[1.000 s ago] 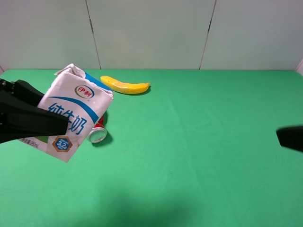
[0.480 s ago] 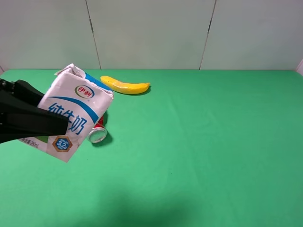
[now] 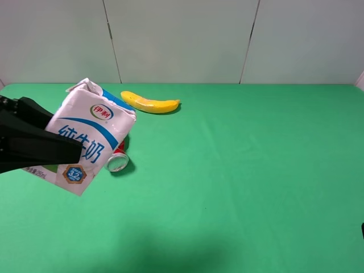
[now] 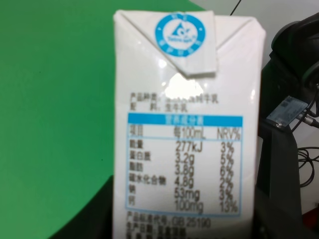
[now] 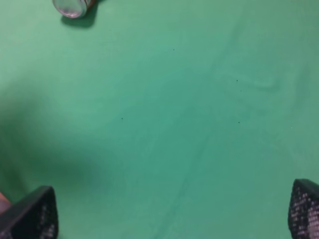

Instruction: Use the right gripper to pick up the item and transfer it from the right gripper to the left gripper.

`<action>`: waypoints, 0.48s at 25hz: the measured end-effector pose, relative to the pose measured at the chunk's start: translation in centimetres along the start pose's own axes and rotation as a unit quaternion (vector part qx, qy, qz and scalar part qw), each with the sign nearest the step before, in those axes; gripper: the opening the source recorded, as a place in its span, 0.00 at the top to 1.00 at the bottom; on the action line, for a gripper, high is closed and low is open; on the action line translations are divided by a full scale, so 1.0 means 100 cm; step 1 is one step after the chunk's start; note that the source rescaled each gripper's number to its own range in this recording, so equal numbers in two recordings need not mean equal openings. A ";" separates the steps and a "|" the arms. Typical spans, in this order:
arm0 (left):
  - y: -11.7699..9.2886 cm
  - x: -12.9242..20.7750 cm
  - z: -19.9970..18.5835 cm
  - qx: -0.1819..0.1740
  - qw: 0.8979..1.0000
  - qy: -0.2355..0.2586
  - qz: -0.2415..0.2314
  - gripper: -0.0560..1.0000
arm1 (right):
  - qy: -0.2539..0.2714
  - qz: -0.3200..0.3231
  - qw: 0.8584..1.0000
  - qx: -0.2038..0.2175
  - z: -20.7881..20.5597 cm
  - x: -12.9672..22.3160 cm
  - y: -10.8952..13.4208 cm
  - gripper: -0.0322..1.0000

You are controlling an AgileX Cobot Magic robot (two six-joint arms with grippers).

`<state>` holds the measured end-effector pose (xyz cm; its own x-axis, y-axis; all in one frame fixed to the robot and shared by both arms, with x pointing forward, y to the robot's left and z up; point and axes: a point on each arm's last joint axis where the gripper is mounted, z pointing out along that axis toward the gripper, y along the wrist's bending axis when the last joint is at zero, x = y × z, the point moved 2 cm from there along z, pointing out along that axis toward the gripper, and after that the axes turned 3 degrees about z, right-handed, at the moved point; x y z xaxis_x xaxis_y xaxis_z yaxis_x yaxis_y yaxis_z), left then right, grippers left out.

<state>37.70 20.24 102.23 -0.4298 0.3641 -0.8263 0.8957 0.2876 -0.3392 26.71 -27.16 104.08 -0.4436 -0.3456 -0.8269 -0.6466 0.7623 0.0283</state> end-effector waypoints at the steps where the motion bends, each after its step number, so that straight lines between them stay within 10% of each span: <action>1: 0.000 0.000 0.000 0.000 1.000 0.000 0.000 0.94 | 0.000 0.000 1.000 0.000 0.000 0.000 0.000 0.00; 12: 0.000 0.000 0.000 -0.002 1.000 0.000 0.000 0.94 | -0.024 0.032 0.998 0.047 -0.006 0.002 -0.004 0.00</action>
<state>37.74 20.25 102.21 -0.4298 0.3642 -0.8262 0.8952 0.2915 -0.3371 26.52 -27.80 104.25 -0.4515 -0.2694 -0.8506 -0.5554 0.8310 0.0315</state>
